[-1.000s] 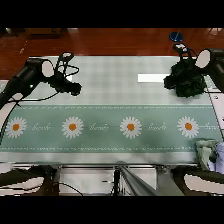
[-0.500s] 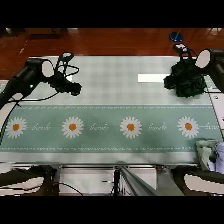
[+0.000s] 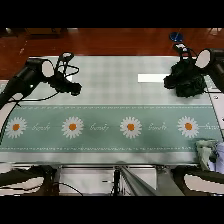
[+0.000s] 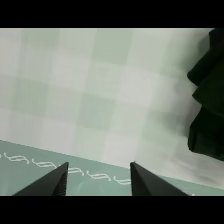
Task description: Fold the shirts.
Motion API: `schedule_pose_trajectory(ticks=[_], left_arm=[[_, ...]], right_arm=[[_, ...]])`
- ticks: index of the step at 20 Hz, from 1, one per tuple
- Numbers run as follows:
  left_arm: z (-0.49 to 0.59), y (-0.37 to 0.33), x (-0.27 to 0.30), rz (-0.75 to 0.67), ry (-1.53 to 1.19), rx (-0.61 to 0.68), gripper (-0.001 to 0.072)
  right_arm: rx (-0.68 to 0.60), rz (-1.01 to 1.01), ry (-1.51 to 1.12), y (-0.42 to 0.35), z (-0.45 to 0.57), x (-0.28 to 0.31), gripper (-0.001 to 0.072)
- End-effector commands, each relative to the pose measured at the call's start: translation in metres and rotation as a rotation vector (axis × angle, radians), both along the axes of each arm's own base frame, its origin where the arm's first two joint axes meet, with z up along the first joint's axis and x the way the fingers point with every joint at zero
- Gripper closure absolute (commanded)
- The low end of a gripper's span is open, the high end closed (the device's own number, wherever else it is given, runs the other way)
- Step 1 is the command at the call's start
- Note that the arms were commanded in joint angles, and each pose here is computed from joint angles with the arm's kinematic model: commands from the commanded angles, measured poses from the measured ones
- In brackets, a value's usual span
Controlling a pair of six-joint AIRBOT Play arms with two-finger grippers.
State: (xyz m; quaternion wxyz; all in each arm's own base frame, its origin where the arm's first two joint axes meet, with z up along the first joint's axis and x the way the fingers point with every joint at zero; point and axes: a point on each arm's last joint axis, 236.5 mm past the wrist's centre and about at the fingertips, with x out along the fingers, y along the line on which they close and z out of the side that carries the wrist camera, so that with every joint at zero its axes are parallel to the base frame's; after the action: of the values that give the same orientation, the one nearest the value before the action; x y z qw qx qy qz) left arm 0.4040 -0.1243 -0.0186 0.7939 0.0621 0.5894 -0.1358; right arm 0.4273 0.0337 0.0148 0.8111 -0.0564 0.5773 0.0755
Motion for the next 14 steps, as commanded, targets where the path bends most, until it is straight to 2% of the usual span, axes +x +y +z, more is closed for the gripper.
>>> schedule_pose_trajectory(ticks=[1, 6, 7, 8, 10, 12, 14], left_arm=[[-0.001, 0.000, 0.000, 0.000, 0.002, 0.000, 0.0219], [-0.003, 0.000, -0.001, -0.001, 0.010, 0.002, 0.0220], [-0.003, 0.000, 0.002, 0.000, -0.001, 0.000, 0.0198], [-0.001, 0.000, 0.004, 0.002, -0.012, -0.003, 0.0016], [0.004, 0.000, 0.008, 0.004, -0.023, -0.004, -0.0013], [0.013, 0.000, 0.013, 0.007, -0.040, -0.009, -0.0013], [0.023, -0.001, 0.015, 0.005, -0.045, -0.011, -0.0013]], right_arm=[[0.003, -0.003, -0.052, 0.000, 0.004, 0.011, 0.0276], [0.002, -0.001, -0.083, 0.000, 0.007, 0.018, 0.0276], [-0.020, 0.009, -0.122, -0.004, 0.011, 0.026, 0.0274], [-0.067, 0.005, -0.184, -0.014, 0.020, 0.040, 0.0244], [-0.210, -0.087, -0.349, -0.055, 0.055, 0.072, 0.0134], [-0.252, -0.220, -0.433, -0.102, 0.084, 0.089, 0.0129], [-0.222, -0.355, -0.403, -0.152, 0.082, 0.090, 0.0129]])
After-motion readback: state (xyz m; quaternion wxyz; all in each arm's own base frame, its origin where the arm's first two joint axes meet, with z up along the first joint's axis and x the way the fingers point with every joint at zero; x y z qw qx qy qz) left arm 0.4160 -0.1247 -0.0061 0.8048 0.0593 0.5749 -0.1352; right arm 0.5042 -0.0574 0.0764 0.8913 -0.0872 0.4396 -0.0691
